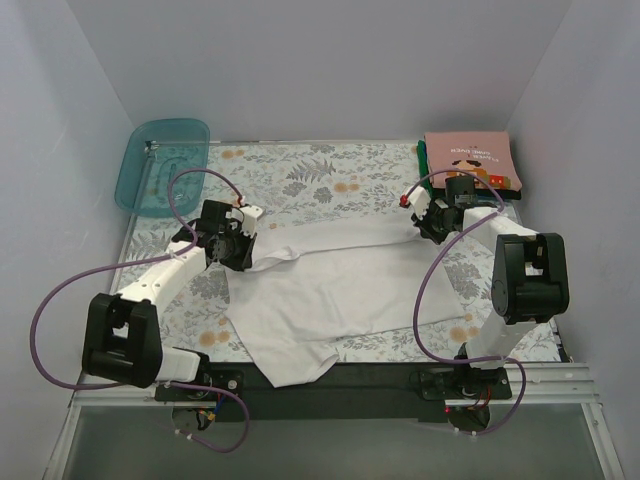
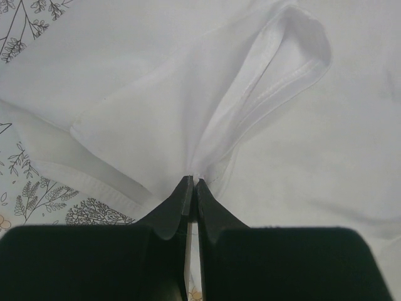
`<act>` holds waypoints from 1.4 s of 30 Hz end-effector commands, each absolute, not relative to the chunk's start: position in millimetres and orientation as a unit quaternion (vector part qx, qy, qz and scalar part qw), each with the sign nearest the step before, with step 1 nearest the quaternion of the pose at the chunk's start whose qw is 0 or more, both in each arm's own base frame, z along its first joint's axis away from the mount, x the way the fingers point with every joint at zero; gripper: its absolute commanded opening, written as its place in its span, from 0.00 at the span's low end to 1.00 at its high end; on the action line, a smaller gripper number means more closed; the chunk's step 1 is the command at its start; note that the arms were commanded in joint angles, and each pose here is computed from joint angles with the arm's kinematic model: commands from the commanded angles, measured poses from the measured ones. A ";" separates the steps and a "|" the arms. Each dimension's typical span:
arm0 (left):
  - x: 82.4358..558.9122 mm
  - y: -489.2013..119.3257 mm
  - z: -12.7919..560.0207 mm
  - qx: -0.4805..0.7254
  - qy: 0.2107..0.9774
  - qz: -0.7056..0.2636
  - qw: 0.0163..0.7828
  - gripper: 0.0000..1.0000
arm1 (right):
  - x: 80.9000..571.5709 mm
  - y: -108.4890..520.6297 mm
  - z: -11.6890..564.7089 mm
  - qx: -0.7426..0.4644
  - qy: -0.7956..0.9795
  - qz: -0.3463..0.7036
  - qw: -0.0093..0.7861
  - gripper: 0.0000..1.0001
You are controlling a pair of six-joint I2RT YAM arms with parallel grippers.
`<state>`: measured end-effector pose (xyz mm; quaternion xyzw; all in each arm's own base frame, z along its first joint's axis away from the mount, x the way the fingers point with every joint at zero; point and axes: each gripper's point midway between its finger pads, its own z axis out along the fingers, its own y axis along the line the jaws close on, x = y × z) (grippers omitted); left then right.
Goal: Fold and stack the t-shirts
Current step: Fold the tshirt
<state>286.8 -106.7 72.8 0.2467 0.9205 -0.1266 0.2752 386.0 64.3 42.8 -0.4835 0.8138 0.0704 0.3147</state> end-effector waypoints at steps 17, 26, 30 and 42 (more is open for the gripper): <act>290.3 -146.8 115.0 0.318 0.878 -0.229 0.276 0.32 | 396.3 77.6 121.7 -0.481 0.796 0.100 0.353 0.63; 348.2 -177.0 89.7 0.289 0.891 -0.193 0.294 0.17 | 408.0 108.5 96.8 -0.439 0.834 0.141 0.303 0.25; 348.6 -193.0 64.4 0.306 0.896 -0.168 0.273 0.16 | 408.6 111.2 76.1 -0.438 0.845 0.134 0.276 0.21; 297.7 -219.1 78.9 0.375 0.872 -0.184 0.256 0.21 | 419.2 107.0 64.7 -0.433 0.856 0.119 0.257 0.22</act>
